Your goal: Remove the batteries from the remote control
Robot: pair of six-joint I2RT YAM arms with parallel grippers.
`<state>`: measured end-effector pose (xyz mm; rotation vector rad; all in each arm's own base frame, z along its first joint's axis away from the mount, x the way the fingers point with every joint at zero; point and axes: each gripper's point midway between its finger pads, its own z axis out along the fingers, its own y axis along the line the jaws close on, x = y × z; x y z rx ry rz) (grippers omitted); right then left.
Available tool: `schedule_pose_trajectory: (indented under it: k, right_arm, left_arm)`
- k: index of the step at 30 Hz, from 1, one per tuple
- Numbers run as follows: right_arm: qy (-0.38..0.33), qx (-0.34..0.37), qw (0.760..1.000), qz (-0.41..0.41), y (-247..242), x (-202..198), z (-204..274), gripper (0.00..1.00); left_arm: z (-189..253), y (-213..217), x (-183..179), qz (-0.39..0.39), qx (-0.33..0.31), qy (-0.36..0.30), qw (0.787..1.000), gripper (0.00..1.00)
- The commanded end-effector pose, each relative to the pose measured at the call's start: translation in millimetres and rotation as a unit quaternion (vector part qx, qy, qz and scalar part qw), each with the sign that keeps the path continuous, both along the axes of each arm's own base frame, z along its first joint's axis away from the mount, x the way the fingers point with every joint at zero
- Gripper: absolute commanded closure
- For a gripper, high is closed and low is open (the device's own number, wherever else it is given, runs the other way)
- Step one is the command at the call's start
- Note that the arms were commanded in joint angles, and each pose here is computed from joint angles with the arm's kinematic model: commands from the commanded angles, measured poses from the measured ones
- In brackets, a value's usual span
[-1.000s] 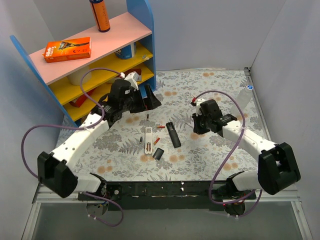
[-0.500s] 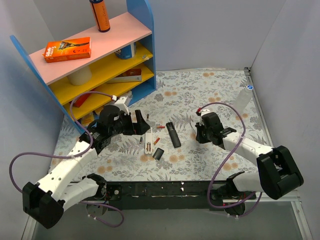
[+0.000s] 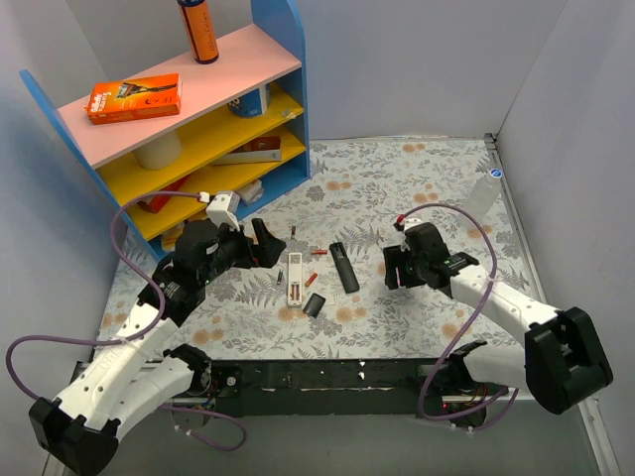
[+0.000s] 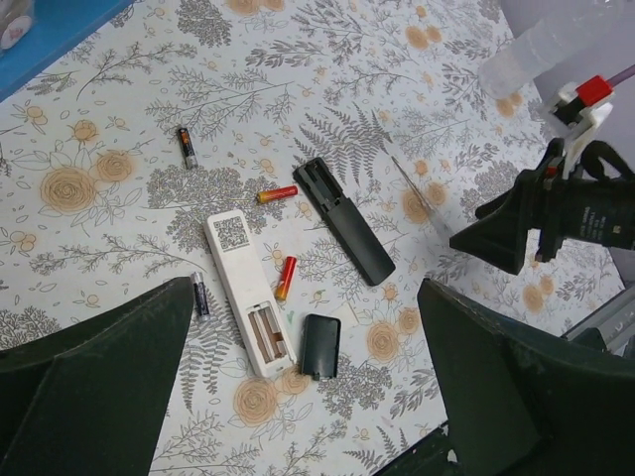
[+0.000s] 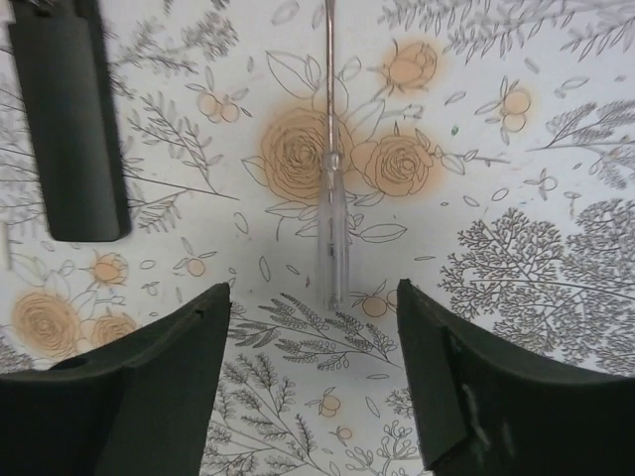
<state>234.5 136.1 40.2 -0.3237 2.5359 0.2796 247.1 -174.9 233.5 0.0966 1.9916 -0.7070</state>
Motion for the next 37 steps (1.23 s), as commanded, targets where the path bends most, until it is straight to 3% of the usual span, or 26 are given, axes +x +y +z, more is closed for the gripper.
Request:
schedule_pose_trajectory:
  k: [1,6,9,12,24,37]
  right_arm:
    - [-0.057,0.016,0.998,0.035,9.5,13.4,62.8,0.1]
    - [-0.119,0.064,0.987,0.092,24.0,8.2,133.7,0.06]
    - [-0.156,0.095,0.983,0.012,12.5,10.2,167.9,0.05]
    - [-0.186,0.155,0.97,0.035,23.2,-3.4,194.7,0.04]
    - [-0.233,0.235,0.943,0.045,27.6,-27.2,233.7,0.05]
    - [-0.262,0.224,0.938,0.043,21.7,-23.0,245.1,0.07]
  left_arm:
    - [12.9,4.4,-1.7,0.01,-0.015,-0.02,1.0,0.02]
    - [44.7,1.4,-17.6,0.001,-0.065,-0.021,0.998,0.02]
    - [66.6,-1.2,-30.3,-0.012,-0.102,-0.024,0.994,0.02]
    - [75.8,-1.8,-39.2,-0.02,-0.121,-0.022,0.992,0.02]
    - [104.2,9.6,-57.8,-0.011,-0.161,-0.047,0.986,0.02]
    - [109.5,16.3,-57.6,0.003,-0.167,-0.067,0.984,0.02]
